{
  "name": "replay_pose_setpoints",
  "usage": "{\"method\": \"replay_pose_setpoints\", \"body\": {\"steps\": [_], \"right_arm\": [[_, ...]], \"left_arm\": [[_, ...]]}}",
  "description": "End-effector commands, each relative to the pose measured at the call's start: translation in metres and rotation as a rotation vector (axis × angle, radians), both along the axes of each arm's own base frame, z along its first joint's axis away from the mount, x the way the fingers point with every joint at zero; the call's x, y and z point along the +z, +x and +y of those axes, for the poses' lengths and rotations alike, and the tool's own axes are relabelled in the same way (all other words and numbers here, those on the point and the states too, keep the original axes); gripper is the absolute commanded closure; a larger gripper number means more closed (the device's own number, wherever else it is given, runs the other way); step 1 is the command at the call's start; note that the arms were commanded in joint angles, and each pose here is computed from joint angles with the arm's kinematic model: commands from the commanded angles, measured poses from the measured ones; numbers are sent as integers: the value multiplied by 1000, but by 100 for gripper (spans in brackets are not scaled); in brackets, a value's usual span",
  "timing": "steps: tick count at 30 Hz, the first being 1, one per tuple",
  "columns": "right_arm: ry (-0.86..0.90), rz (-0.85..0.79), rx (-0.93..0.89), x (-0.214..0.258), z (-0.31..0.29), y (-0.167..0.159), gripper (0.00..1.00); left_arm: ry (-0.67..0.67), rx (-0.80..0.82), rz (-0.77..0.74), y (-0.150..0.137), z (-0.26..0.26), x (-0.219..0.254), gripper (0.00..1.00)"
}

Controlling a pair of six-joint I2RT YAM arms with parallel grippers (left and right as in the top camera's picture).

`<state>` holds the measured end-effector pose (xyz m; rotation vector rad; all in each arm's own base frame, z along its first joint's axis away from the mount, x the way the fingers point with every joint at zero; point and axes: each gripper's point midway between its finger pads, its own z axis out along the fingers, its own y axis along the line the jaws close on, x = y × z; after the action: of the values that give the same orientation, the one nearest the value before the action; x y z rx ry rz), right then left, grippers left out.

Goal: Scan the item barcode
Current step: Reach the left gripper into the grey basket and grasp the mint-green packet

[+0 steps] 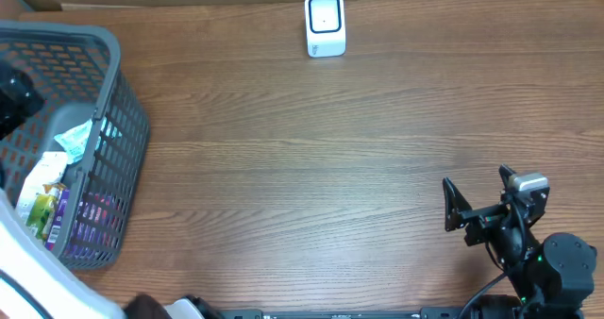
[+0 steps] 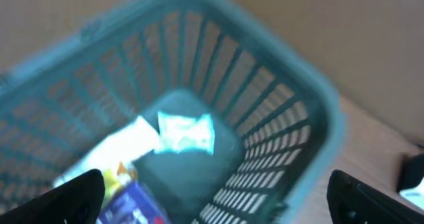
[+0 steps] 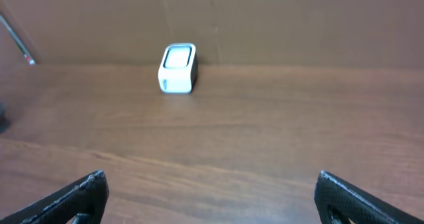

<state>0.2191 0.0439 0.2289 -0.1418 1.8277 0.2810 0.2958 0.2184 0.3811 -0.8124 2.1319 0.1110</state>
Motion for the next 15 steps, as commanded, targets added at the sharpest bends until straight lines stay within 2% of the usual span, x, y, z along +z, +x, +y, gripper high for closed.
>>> {"method": "replay_pose_setpoints", "body": {"steps": [1, 12, 15], "right_arm": [[-2, 8, -11, 3, -2, -2, 0], [0, 93, -11, -16, -2, -9, 0], [0, 106, -11, -19, -2, -10, 0]], "left_arm": [[-123, 16, 39, 9, 15, -30, 0], [-217, 25, 143, 49, 56, -103, 0], [-227, 25, 153, 61, 66, -120, 4]]}}
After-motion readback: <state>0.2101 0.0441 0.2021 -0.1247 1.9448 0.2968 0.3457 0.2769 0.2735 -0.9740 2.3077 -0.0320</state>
